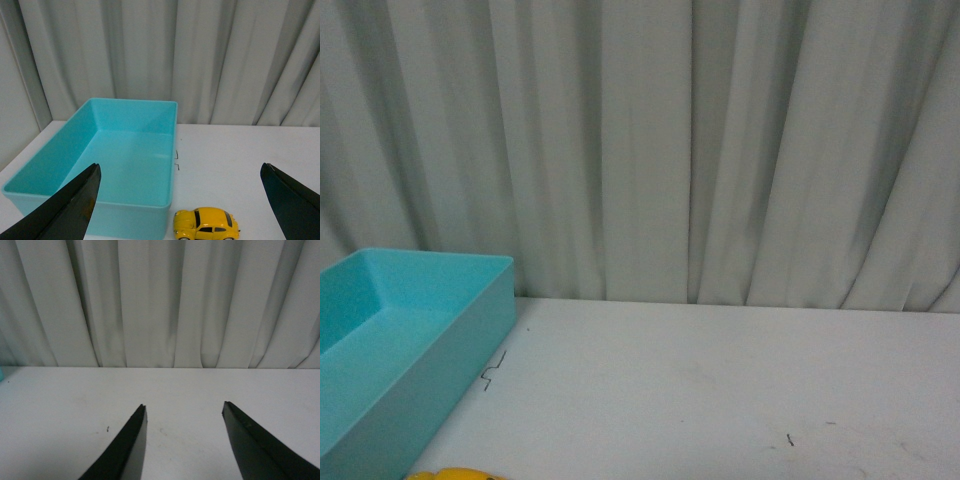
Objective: Wind up and store yellow beetle toy
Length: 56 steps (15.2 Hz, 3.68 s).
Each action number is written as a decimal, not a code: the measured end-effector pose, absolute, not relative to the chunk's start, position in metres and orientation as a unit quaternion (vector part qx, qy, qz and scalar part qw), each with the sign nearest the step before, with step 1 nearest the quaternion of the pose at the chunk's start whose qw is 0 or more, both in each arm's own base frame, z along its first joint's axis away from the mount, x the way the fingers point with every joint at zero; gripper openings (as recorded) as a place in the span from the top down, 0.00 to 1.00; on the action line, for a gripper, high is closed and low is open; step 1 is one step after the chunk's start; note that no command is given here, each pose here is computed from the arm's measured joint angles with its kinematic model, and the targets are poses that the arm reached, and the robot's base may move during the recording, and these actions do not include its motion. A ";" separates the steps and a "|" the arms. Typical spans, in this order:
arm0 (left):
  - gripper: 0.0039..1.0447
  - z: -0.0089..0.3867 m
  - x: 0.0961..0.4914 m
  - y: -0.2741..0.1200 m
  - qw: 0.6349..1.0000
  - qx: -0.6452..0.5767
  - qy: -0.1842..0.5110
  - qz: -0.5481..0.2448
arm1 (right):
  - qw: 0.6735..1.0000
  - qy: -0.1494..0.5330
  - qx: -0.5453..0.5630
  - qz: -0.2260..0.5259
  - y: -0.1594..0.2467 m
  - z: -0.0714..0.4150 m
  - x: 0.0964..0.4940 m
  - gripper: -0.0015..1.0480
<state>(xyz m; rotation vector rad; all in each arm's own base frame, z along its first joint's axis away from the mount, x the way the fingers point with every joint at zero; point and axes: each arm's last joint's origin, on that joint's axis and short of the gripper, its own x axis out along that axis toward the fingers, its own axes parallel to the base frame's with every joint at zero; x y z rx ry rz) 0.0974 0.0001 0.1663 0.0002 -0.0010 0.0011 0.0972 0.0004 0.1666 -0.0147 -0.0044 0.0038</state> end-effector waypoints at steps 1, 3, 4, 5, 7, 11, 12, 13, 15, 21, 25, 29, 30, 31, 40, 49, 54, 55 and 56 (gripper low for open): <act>0.06 0.166 0.097 0.000 1.000 0.000 0.000 0.001 | 1.000 -0.002 -0.007 0.002 0.000 0.167 0.097 0.42; 0.06 0.166 0.097 0.000 1.000 0.000 0.000 0.001 | 1.000 -0.002 -0.007 0.002 0.000 0.167 0.097 0.26; 0.06 0.165 0.097 0.000 0.998 -0.020 0.055 0.014 | 1.000 -0.002 -0.007 0.002 0.000 0.167 0.097 0.06; 0.06 0.173 0.110 0.000 0.991 -0.063 0.113 0.042 | 1.000 -0.002 -0.007 0.002 0.000 0.167 0.097 0.06; 0.06 0.193 0.137 -0.002 0.990 -0.097 0.094 0.038 | 1.000 -0.002 -0.007 0.002 0.000 0.167 0.097 0.06; 0.06 0.206 0.232 -0.017 0.993 -0.069 0.092 -0.020 | 1.000 -0.002 -0.007 0.002 0.000 0.167 0.097 0.06; 0.06 0.201 0.256 -0.021 0.991 -0.054 0.114 -0.037 | 1.000 -0.002 -0.007 0.002 0.000 0.167 0.097 0.06; 0.06 0.197 0.280 -0.027 0.989 -0.026 0.133 -0.062 | 1.000 -0.002 -0.007 0.002 0.000 0.167 0.097 0.06; 0.06 0.203 0.319 -0.038 0.979 0.042 0.143 -0.142 | 1.000 -0.002 -0.007 0.002 0.000 0.167 0.097 0.06; 0.06 0.168 0.347 -0.047 0.851 0.304 0.261 -0.340 | 1.000 -0.002 -0.007 0.002 0.000 0.167 0.097 0.06; 0.06 0.150 0.338 -0.060 0.748 0.416 0.303 -0.419 | 1.000 -0.002 -0.007 0.002 0.000 0.167 0.097 0.06; 0.06 0.114 0.333 -0.058 0.676 0.484 0.344 -0.436 | 1.000 -0.002 -0.007 0.002 0.000 0.167 0.097 0.06; 0.06 0.105 0.332 -0.055 0.660 0.497 0.358 -0.435 | 1.000 -0.002 -0.007 0.002 0.000 0.167 0.097 0.06; 0.06 0.097 0.333 -0.052 0.647 0.509 0.370 -0.431 | 1.000 -0.002 -0.007 0.002 0.000 0.167 0.097 0.06; 0.22 0.081 0.334 -0.050 0.621 0.532 0.389 -0.424 | 1.000 -0.002 -0.007 0.002 0.000 0.167 0.097 0.06; 0.61 0.231 0.385 0.012 0.937 0.238 0.134 -0.219 | 1.000 -0.002 -0.007 0.002 0.000 0.167 0.097 0.06; 0.61 0.203 0.403 0.035 0.948 0.213 0.205 -0.116 | 1.000 -0.002 -0.007 0.002 0.000 0.167 0.097 0.06; 0.61 0.199 0.404 0.037 0.948 0.211 0.211 -0.108 | 1.000 -0.002 -0.007 0.002 0.000 0.167 0.097 0.06; 0.61 0.194 0.407 0.041 0.948 0.208 0.222 -0.092 | 1.000 -0.002 -0.007 0.002 0.000 0.167 0.097 0.06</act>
